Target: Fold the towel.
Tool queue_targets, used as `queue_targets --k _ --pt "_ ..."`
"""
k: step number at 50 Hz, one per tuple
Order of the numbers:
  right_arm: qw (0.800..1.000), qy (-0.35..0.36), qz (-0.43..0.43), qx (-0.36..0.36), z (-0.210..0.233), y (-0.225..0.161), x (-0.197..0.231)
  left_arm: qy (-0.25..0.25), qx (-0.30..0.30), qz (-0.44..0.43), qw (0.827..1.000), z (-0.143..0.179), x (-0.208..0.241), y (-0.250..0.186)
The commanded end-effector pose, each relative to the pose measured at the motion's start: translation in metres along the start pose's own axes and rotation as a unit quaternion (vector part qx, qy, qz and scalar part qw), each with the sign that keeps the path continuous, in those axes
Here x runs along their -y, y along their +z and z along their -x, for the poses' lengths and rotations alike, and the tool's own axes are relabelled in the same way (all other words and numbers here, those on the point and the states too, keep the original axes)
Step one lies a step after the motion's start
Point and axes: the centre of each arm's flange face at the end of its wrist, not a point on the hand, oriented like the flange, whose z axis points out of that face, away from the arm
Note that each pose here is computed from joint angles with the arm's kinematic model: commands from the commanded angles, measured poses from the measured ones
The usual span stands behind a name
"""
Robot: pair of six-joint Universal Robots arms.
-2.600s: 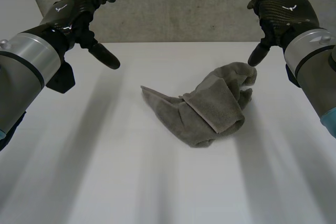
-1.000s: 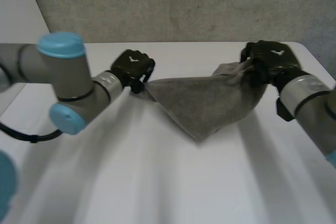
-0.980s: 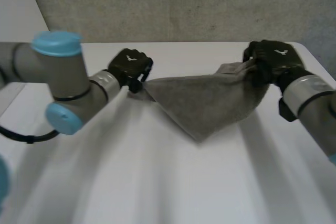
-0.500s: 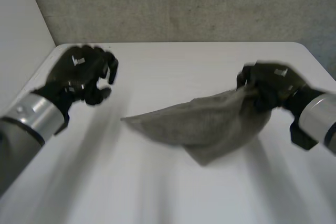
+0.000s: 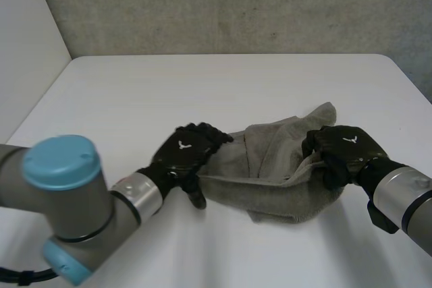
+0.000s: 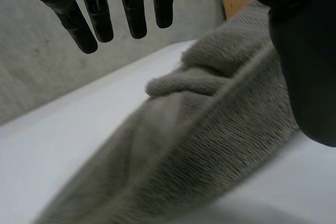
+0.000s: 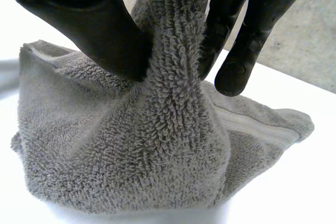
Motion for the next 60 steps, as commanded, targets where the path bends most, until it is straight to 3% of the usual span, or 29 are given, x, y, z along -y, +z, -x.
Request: queue_targets --k 1,11,16,18,19,20,21,23,32,34,35,37,40,42,44,51,56,58,59,60 --pt "1.000 -0.003 -0.021 -0.016 -0.005 -0.002 0.003 -0.014 0.001 0.032 0.999 -0.006 -0.024 0.024" --pt "0.999 -0.012 -0.019 -0.022 -0.013 -0.001 0.006 -0.025 0.026 0.067 0.997 0.001 -0.020 0.019" --pt "0.994 -0.112 -0.014 0.000 -0.009 -0.004 0.022 -0.024 0.029 0.059 0.998 0.000 -0.008 0.003" --pt "0.973 -0.226 -0.015 0.032 -0.004 -0.007 0.035 -0.024 0.029 0.058 0.998 -0.002 -0.006 -0.003" --pt "0.973 -0.227 -0.015 0.032 -0.004 -0.007 0.035 -0.023 0.028 0.056 0.998 -0.004 -0.004 -0.008" --pt "0.960 -0.276 -0.020 0.042 -0.004 -0.007 0.042 -0.023 0.028 0.056 0.998 -0.006 -0.004 -0.013" --pt "0.960 -0.277 -0.020 0.043 -0.004 -0.007 0.042 -0.023 0.028 0.056 0.998 -0.006 -0.004 -0.013" --pt "0.941 -0.332 -0.023 0.065 0.001 -0.003 0.051 -0.022 0.024 0.059 0.998 -0.011 -0.007 -0.020" --pt "0.916 -0.361 -0.008 0.172 0.049 0.027 0.044 -0.018 0.022 0.060 0.998 -0.016 -0.011 -0.031" --pt "0.898 -0.394 0.000 0.199 0.060 0.034 0.035 -0.017 0.022 0.061 0.998 -0.016 -0.011 -0.032" --pt "0.897 -0.394 0.000 0.199 0.060 0.034 0.035 -0.018 0.023 0.063 0.998 -0.016 -0.012 -0.033" --pt "0.872 -0.438 0.007 0.219 0.066 0.042 0.023 -0.018 0.025 0.064 0.997 -0.014 -0.013 -0.034" --pt "0.858 -0.461 0.009 0.228 0.070 0.044 0.016 -0.020 0.029 0.068 0.997 -0.012 -0.015 -0.035" --pt "0.835 -0.495 0.016 0.242 0.075 0.049 0.003 -0.024 0.035 0.075 0.996 -0.009 -0.019 -0.037" --pt "0.829 -0.503 0.027 0.244 0.075 0.052 -0.005 -0.025 0.037 0.078 0.996 -0.007 -0.021 -0.038" --pt "0.828 -0.511 0.067 0.221 0.067 0.064 -0.017 -0.026 0.038 0.079 0.996 -0.007 -0.022 -0.038" --pt "0.839 -0.504 0.050 0.199 0.064 0.070 -0.005 -0.027 0.041 0.078 0.996 -0.005 -0.021 -0.038" --pt "0.873 -0.459 0.017 0.165 0.062 0.078 0.017 -0.025 0.043 0.074 0.996 -0.003 -0.019 -0.036" --pt "0.873 -0.459 0.017 0.165 0.062 0.078 0.017 -0.025 0.043 0.074 0.996 -0.003 -0.019 -0.036" --pt "0.894 -0.425 -0.008 0.142 0.060 0.084 0.031 -0.024 0.045 0.069 0.996 -0.001 -0.016 -0.034"
